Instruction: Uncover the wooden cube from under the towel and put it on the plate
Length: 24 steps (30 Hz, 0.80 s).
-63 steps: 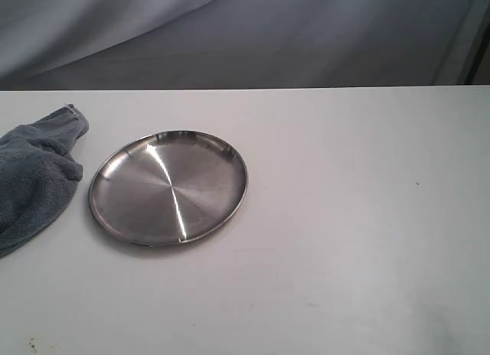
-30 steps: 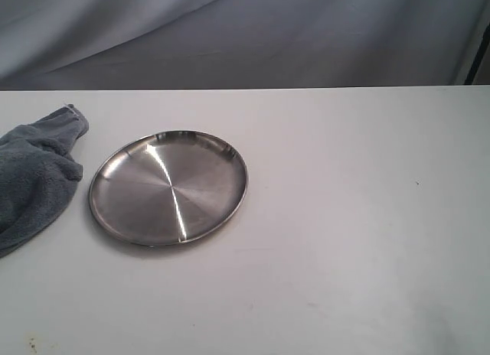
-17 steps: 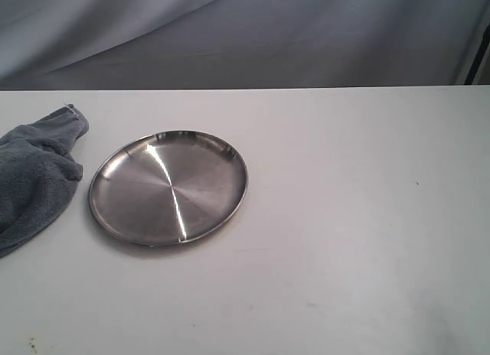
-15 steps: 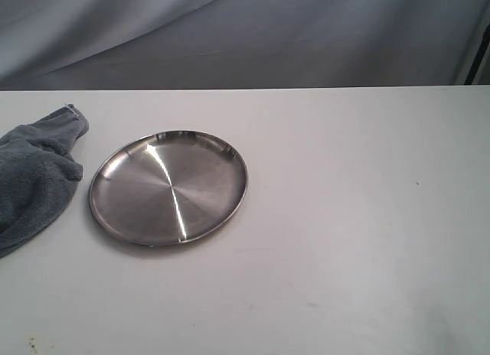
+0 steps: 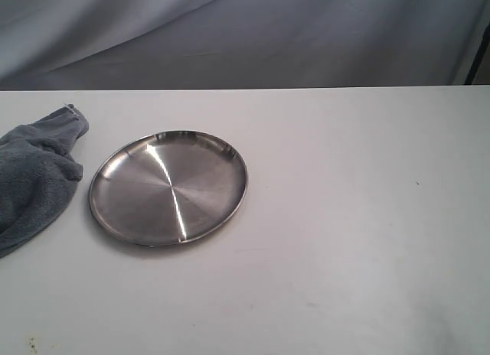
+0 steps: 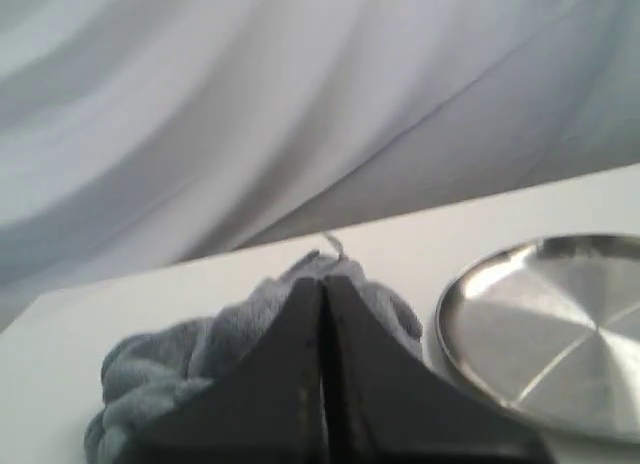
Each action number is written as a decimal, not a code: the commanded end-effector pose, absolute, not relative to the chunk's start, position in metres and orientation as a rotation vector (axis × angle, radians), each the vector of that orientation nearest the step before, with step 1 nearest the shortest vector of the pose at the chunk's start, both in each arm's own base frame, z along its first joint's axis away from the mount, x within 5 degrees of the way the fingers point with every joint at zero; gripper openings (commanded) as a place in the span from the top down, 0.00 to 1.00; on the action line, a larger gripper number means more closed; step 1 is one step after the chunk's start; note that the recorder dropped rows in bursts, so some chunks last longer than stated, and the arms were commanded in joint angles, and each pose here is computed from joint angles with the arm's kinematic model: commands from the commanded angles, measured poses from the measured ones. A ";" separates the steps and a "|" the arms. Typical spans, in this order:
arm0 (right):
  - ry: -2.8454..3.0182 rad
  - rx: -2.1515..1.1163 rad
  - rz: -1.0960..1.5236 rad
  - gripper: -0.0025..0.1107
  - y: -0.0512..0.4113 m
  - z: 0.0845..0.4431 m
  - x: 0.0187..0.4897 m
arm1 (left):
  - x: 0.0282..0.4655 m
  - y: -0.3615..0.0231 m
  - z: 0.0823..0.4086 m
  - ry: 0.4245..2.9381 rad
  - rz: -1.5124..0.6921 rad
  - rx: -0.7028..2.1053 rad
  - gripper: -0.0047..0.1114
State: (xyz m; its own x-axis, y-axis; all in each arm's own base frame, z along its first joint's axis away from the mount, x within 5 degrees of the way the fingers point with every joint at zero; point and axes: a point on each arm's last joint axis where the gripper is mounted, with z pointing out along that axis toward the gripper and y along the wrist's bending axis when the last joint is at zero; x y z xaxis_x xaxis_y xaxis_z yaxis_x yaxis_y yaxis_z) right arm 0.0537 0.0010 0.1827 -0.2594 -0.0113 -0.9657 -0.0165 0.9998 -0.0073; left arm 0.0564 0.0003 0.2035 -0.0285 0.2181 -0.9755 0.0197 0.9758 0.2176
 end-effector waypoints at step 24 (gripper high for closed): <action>1.827 -0.019 0.011 0.98 0.001 0.182 0.053 | 0.024 -0.017 0.273 0.726 -0.251 0.126 0.96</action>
